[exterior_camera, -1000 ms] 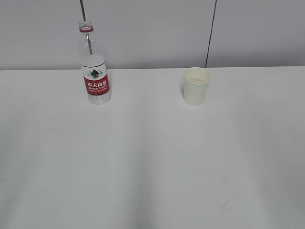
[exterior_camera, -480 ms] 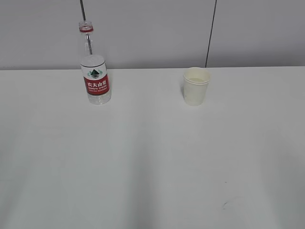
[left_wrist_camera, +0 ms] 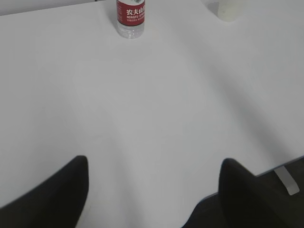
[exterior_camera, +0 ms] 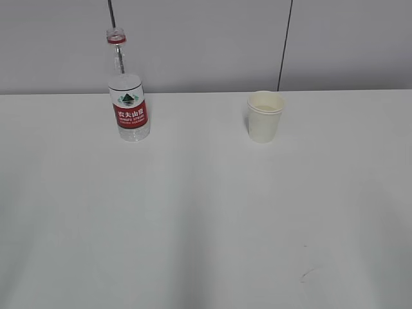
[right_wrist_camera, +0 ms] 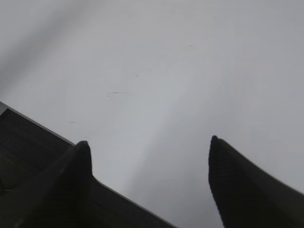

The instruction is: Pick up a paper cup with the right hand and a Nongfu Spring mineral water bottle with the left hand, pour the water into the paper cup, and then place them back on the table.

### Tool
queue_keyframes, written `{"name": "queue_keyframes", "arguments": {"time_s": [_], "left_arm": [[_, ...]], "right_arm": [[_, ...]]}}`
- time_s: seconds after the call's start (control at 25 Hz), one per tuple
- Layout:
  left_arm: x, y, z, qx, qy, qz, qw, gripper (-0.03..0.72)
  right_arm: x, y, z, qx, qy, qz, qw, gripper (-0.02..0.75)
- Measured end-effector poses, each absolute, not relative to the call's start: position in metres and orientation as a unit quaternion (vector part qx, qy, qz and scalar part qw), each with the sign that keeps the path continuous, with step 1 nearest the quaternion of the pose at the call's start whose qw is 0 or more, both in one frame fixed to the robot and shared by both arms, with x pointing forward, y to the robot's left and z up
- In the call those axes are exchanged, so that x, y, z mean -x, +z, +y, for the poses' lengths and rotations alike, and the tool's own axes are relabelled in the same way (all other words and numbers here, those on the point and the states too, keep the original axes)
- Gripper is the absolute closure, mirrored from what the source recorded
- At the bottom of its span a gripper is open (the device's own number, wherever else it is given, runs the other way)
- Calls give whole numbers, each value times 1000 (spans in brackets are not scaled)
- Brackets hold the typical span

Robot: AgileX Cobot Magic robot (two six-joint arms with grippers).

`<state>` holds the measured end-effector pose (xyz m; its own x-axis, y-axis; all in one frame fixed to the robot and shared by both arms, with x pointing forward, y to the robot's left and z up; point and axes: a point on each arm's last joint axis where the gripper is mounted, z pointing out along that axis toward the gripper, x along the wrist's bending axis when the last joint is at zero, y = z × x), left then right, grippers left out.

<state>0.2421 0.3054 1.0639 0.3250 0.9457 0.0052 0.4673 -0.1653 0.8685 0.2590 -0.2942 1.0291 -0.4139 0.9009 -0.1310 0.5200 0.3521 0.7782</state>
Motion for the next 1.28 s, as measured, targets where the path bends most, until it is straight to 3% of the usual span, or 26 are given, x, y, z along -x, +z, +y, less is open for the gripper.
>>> {"name": "queue_keyframes", "arguments": {"time_s": [0.52, 1.04, 1.28], "left_arm": [[-242, 1064, 305, -701, 296, 506, 405, 230], [-233, 1064, 306, -581, 382, 626, 352, 251], [-226, 1063, 306, -566, 398, 626, 359, 279]], "right_arm": [[-259, 1029, -294, -462, 334, 770, 285, 172], [-255, 1030, -302, -596, 284, 661, 356, 172], [-242, 1031, -302, -590, 307, 635, 394, 172]]}}
